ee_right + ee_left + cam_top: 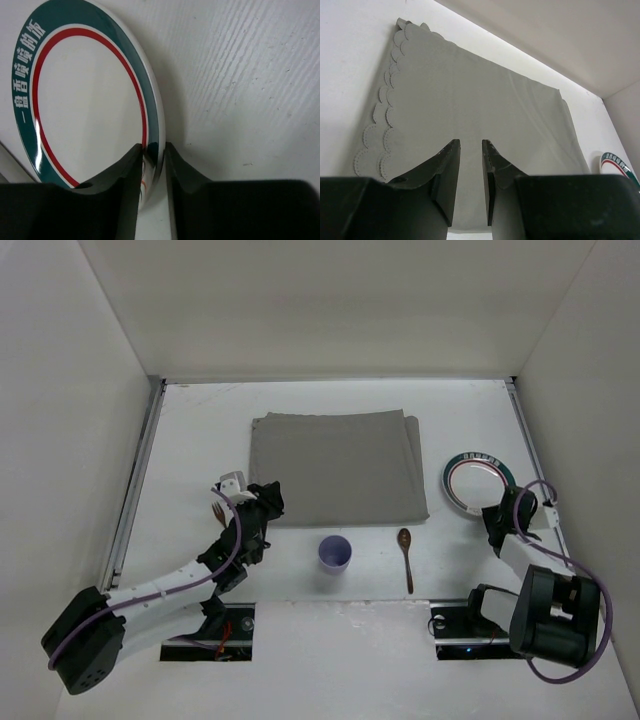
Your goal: Set the dinner table for one person
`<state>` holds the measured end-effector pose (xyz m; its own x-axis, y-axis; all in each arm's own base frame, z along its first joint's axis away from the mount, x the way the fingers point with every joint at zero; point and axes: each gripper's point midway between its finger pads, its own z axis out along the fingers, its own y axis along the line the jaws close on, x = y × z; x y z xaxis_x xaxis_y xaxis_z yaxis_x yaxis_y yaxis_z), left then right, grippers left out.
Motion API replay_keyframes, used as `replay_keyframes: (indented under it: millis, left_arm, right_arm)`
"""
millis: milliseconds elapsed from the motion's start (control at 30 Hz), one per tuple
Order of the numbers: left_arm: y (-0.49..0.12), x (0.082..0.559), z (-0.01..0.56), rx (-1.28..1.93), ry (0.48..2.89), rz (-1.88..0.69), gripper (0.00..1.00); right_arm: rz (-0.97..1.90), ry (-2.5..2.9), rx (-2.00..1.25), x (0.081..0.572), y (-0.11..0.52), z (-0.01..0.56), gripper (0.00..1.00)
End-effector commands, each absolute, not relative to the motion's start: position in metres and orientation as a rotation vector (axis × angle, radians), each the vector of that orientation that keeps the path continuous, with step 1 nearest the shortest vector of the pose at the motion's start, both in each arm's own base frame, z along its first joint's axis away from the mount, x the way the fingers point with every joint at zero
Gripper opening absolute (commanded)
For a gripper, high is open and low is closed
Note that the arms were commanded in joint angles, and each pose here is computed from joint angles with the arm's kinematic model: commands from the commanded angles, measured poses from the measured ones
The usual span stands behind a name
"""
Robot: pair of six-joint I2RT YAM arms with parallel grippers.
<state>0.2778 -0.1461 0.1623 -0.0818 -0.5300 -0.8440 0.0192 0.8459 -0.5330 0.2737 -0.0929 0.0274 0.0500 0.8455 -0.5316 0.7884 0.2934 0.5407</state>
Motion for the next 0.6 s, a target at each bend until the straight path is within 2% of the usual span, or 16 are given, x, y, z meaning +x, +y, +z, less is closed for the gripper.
replay_keyframes:
  millis: [0, 67, 133, 267, 400, 567]
  left_arm:
    - [-0.146, 0.280, 0.175, -0.433, 1.546, -0.504, 0.22]
    - [-0.146, 0.279, 0.175, -0.434, 1.546, -0.505, 0.22]
    - [-0.147, 0.279, 0.175, -0.432, 1.545, -0.508, 0.22]
    - [-0.145, 0.281, 0.175, -0.430, 1.544, -0.495, 0.23]
    - [-0.143, 0.282, 0.177, -0.428, 1.536, -0.482, 0.24]
    - [-0.148, 0.284, 0.173, -0.419, 1.546, -0.496, 0.24]
  right_arm:
    - [0.132, 1.671, 1.486, 0.282, -0.095, 0.037, 0.21]
    - [0.151, 1.609, 1.495, 0.281, -0.099, 0.046, 0.09]
    - [0.192, 1.507, 1.457, 0.282, -0.103, 0.071, 0.05]
    - [0.240, 1.311, 1.286, 0.281, -0.105, 0.152, 0.05]
    - [0.377, 1.288, 1.045, 0.293, -0.065, 0.228, 0.07]
    - [0.609, 1.513, 0.882, 0.337, 0.032, 0.229, 0.05]
